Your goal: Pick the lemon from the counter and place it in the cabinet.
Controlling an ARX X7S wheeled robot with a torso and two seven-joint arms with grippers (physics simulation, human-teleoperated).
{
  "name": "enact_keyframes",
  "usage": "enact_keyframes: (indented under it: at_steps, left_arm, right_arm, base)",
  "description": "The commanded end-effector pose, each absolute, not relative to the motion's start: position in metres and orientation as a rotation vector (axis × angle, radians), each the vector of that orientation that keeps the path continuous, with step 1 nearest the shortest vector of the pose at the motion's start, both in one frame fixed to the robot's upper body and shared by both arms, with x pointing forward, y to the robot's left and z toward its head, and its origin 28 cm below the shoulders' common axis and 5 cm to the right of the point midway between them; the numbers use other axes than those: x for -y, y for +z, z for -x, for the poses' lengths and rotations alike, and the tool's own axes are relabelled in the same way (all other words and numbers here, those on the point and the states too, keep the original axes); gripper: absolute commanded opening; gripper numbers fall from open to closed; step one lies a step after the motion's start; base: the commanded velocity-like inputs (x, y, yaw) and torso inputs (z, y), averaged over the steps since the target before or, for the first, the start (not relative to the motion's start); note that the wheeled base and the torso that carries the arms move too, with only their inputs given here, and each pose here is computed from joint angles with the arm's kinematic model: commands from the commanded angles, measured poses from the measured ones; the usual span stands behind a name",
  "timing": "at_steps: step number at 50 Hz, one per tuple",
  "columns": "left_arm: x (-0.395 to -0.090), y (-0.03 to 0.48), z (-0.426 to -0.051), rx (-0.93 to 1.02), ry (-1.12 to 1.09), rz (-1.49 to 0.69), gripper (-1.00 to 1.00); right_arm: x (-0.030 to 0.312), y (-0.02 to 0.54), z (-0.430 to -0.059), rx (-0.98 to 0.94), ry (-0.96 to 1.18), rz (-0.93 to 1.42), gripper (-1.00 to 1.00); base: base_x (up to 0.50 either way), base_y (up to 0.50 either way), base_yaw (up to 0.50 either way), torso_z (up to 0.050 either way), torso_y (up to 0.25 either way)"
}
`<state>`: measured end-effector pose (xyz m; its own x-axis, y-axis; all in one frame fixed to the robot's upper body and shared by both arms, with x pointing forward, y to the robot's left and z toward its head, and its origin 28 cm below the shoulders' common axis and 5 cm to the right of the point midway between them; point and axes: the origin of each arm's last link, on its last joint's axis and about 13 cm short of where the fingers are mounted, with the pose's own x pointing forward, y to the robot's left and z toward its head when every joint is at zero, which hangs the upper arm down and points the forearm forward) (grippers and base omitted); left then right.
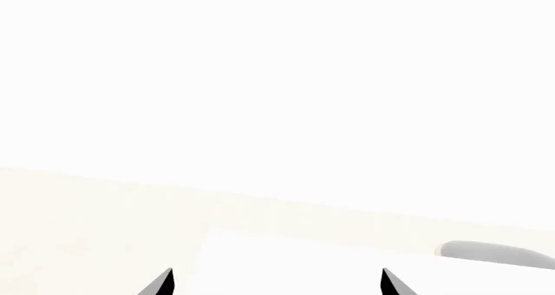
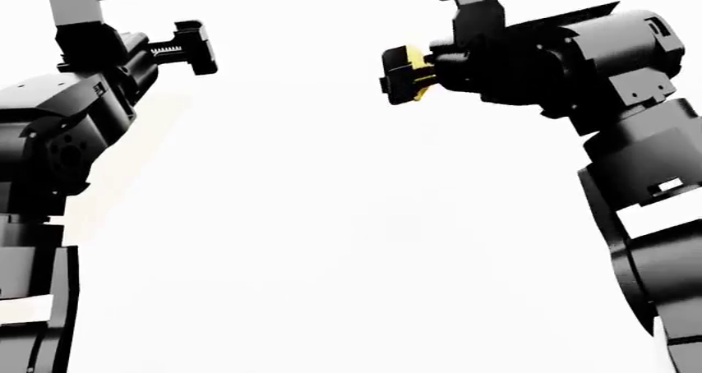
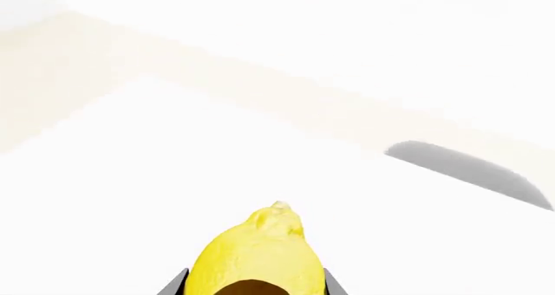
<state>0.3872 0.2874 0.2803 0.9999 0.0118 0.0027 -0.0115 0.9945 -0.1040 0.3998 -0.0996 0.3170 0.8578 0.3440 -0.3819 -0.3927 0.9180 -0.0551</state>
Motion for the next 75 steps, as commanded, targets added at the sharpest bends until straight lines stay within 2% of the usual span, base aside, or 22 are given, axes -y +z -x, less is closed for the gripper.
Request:
enact_keyframes:
  at_steps: [1,11,19,38,75]
  left_arm:
    - [-0.290,0.295,-0.381,0.008,0.003,0.056,1.00]
    - [-0.294,0.320,-0.369,-0.008,-0.039,-0.037,1.00]
    - [-0.296,0.330,-0.364,0.015,-0.016,-0.029,1.00]
    - [-0.294,0.335,-0.369,0.030,-0.053,-0.027,1.00]
    - [-0.293,0.335,-0.362,0.032,-0.056,-0.023,1.00]
  right_arm:
    - [0.101,0.347,-0.402,-0.175,0.286,0.036,-1.00]
    - [0.103,0.358,-0.407,-0.068,0.210,-0.034,-1.00]
    - [0.104,0.363,-0.408,-0.002,0.151,-0.105,-1.00]
    - [0.103,0.363,-0.408,0.003,0.127,-0.138,-1.00]
    - [0.102,0.363,-0.404,0.007,0.152,-0.136,-1.00]
  base:
    - [0.00,0.00,0.00,0.000,0.000]
    - [0.00,0.00,0.00,0.000,0.000]
    - [0.00,0.00,0.00,0.000,0.000]
    - [0.00,0.00,0.00,0.000,0.000]
    - [0.00,0.00,0.50,0.000,0.000]
